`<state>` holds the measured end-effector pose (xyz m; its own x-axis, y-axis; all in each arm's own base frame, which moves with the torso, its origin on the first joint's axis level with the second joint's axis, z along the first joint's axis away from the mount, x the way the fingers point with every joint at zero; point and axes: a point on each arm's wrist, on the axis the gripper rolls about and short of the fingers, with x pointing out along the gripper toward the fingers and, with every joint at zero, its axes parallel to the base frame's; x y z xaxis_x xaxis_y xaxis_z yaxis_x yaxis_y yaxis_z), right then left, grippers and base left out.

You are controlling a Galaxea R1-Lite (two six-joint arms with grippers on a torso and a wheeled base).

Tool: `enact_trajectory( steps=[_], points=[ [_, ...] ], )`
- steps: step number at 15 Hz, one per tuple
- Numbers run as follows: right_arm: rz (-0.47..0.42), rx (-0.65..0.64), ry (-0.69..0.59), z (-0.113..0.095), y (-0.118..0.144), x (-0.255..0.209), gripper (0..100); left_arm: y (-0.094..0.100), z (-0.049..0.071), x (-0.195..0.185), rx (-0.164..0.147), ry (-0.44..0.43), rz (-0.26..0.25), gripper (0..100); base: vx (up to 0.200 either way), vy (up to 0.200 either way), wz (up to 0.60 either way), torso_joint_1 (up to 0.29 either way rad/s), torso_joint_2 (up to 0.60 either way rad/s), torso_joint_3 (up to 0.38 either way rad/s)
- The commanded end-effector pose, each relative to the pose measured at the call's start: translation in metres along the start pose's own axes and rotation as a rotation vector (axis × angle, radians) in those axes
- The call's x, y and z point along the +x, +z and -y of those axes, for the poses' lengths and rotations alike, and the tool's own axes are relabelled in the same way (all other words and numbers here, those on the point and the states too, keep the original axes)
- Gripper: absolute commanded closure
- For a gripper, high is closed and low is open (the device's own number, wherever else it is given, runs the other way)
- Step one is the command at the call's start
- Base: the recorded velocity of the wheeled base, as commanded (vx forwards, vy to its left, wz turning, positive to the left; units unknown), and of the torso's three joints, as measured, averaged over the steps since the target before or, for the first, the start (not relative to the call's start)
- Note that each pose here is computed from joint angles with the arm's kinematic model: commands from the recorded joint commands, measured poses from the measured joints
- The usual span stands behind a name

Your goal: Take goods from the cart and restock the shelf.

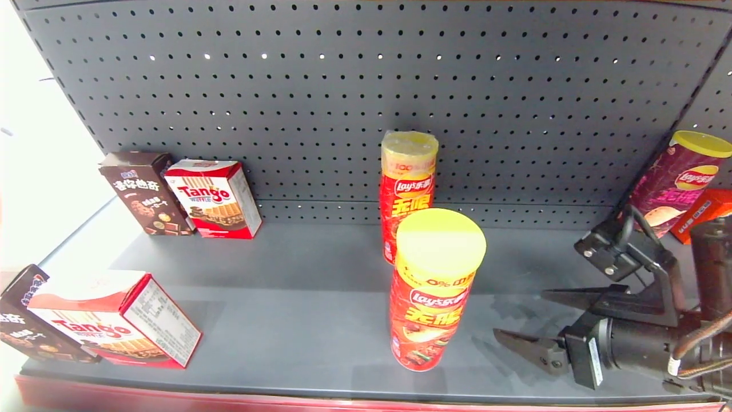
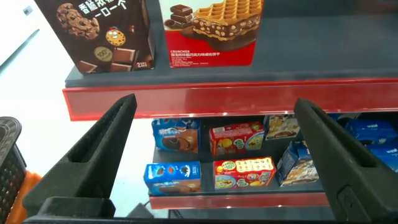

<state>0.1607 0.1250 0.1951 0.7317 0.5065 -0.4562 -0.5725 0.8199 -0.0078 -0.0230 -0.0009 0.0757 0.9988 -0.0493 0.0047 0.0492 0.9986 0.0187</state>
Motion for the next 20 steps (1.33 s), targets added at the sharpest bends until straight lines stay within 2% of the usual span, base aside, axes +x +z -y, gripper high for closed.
enact_trajectory(
  steps=[1,12,20],
  points=[
    [-0.027,-0.002,-0.002,-0.001,0.007,0.019,0,0.000,0.000,0.000,0.000,0.000,-0.002,0,0.000,0.000,0.00,0.000,0.00,0.000],
    [-0.016,-0.010,0.005,-0.005,0.027,0.046,0,0.000,0.000,0.000,-0.002,0.000,-0.002,0,0.000,0.000,0.00,0.000,0.00,0.000],
    [-0.034,-0.037,0.052,-0.019,0.022,0.048,0,0.000,0.000,0.000,-0.003,0.000,-0.003,0,0.000,0.000,0.00,0.000,0.00,0.000]
  ],
)
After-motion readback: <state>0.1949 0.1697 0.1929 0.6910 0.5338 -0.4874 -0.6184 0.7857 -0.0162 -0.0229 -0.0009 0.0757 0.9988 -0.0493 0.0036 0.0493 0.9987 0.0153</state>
